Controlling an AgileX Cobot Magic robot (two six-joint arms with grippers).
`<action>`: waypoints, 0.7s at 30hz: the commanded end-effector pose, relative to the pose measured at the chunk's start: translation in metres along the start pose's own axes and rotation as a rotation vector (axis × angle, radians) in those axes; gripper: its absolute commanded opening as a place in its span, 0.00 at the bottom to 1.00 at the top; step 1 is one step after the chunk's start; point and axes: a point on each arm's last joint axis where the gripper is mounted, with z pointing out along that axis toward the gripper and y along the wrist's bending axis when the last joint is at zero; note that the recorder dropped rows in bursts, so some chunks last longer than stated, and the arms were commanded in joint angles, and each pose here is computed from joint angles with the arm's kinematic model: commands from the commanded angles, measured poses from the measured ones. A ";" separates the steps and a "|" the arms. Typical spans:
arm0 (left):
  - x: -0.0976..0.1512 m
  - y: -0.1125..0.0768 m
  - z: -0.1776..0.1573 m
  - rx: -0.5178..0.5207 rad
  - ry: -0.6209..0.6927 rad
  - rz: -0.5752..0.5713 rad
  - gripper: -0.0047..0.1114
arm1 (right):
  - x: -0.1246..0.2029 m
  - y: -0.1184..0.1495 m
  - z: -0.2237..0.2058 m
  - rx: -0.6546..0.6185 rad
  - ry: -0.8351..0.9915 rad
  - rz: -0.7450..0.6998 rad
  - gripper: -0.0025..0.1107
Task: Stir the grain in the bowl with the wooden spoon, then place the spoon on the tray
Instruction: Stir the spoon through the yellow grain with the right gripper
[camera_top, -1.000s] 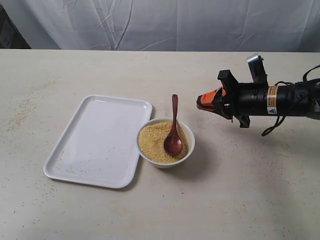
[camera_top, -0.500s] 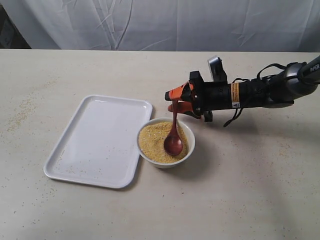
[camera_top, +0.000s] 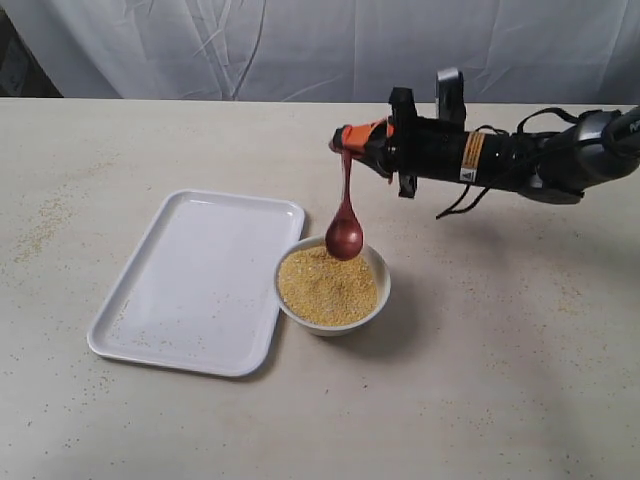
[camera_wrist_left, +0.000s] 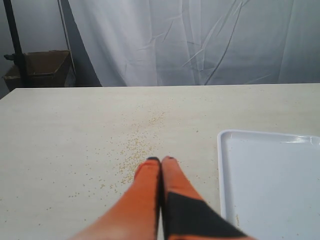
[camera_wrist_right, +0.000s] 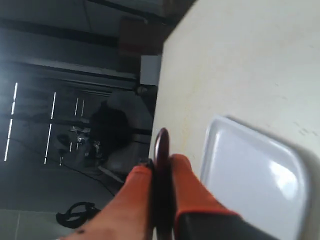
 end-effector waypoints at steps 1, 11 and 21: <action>0.001 0.000 0.000 0.000 -0.006 -0.006 0.04 | -0.005 0.044 0.001 -0.078 0.013 -0.346 0.03; 0.001 0.000 0.000 0.000 -0.006 -0.006 0.04 | 0.041 0.068 0.027 -0.122 0.329 -0.994 0.02; 0.001 0.000 0.000 0.000 -0.006 -0.006 0.04 | 0.072 0.060 0.059 0.092 0.451 -0.949 0.02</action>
